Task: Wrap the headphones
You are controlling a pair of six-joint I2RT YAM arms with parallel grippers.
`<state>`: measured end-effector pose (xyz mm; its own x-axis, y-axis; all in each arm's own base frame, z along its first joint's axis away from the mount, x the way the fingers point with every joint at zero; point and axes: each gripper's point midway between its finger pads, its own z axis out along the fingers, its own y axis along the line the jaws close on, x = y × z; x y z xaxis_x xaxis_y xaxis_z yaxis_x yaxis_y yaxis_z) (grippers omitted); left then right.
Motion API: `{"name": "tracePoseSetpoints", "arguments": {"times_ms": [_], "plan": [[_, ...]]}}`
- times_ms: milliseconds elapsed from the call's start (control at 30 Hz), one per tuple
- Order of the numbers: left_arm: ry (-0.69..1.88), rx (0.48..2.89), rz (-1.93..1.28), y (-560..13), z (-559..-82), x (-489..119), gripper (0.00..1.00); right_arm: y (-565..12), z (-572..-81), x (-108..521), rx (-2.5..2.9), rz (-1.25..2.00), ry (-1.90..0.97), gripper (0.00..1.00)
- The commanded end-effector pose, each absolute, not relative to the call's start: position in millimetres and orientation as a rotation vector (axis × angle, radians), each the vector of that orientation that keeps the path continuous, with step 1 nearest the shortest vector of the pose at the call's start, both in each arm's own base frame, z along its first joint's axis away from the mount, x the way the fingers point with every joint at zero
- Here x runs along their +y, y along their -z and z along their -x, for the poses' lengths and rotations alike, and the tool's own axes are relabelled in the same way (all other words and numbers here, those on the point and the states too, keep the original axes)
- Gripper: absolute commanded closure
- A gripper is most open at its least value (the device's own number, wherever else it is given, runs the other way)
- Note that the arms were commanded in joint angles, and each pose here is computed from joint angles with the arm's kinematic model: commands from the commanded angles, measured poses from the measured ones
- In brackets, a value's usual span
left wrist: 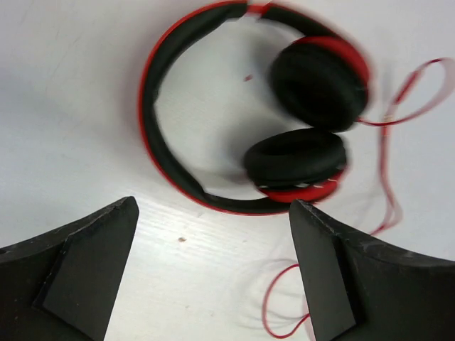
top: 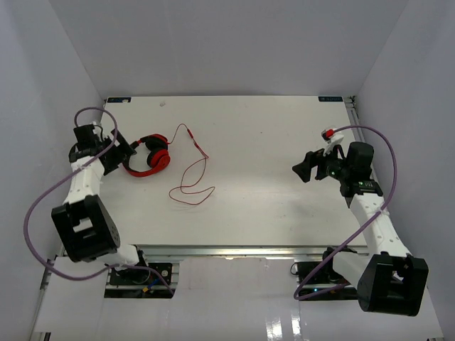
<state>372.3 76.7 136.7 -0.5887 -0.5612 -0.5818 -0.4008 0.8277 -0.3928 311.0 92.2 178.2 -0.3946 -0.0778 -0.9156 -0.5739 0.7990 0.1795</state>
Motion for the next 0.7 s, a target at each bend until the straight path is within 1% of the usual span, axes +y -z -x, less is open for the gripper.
{"name": "tracePoseSetpoints", "arguments": {"times_ms": [0,100,167,267,433,533,600,667], "plan": [[0.491,2.124,0.601,-172,-357,42,0.02,-196,-322,82,1.872,0.416,-0.512,0.10],[0.532,2.078,0.551,-178,-345,31,0.02,-195,-308,96,1.798,0.631,-0.542,0.10],[0.526,2.066,0.535,-176,-341,29,0.02,-191,-281,118,1.694,0.863,-0.663,0.10],[0.502,2.092,0.543,-161,-339,32,0.02,-190,-262,130,1.606,0.983,-0.737,0.10],[0.479,2.146,0.610,-136,-354,43,0.02,-185,-263,130,1.611,0.992,-0.733,0.10],[0.373,2.208,0.728,-114,-368,67,0.02,-183,-263,130,1.620,0.992,-0.741,0.10],[0.327,2.266,0.800,-96,-378,79,0.06,-183,-263,131,1.619,0.994,-0.757,0.10],[0.272,2.337,0.864,-71,-385,89,0.13,-182,-263,131,1.624,0.993,-0.763,0.10]]}}
